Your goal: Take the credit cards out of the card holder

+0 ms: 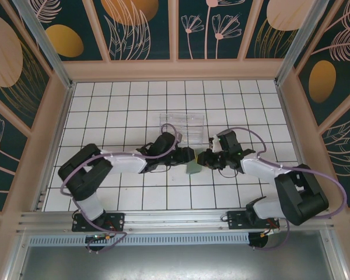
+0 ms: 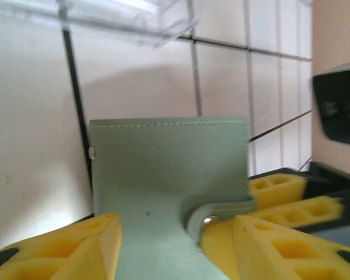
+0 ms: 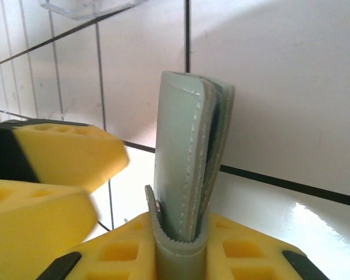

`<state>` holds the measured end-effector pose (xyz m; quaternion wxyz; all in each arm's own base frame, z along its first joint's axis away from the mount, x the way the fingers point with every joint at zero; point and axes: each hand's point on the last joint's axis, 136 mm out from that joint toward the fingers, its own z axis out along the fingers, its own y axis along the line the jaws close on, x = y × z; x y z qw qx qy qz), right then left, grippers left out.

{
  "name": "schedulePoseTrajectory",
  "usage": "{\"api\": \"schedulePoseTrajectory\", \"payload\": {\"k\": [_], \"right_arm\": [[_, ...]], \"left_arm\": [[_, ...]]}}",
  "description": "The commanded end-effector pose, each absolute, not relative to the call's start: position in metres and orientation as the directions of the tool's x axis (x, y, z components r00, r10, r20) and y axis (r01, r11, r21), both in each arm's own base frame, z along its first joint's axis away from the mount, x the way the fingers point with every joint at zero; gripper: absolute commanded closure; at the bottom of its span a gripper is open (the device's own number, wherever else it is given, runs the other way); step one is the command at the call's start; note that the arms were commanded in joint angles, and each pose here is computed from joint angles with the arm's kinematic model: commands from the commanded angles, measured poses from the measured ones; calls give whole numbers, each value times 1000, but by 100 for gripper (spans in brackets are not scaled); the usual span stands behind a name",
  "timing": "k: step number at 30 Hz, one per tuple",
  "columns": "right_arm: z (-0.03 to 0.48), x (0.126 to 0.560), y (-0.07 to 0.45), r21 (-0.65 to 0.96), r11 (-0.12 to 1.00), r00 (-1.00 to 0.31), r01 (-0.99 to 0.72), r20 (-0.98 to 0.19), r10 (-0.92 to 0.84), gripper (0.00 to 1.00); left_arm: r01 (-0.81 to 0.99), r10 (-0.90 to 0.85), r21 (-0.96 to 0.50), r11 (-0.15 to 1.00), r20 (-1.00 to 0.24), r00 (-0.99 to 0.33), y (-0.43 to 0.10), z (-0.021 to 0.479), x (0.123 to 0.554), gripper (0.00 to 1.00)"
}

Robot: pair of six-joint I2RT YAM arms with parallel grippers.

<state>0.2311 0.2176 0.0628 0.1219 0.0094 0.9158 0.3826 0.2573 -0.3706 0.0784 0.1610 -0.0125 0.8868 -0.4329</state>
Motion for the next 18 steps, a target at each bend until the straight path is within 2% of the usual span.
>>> {"api": "schedulePoseTrajectory", "payload": {"k": [1,6,9,14,18], "right_arm": [[94,237,225,731,662,-944,-165,-310,108,83],[140,235,229,744,595,-889,-305,-446,103,84],[187,229,237,734,506,-815,-453,-572,99,85],[273,217,235,624,401,-614,-671,-770,172,92],[334,196,232,497,309,-448,-811,-867,221,95]], "left_arm": [[210,-202,-755,622,-413,-888,-360,123,266,47],[342,-266,-725,598,-582,-768,-338,194,271,47],[445,-299,-693,567,-677,-672,-324,245,266,44],[612,-314,-594,523,-801,-509,-303,318,247,39],[738,-303,-504,448,-862,-406,-296,361,222,36]]}}
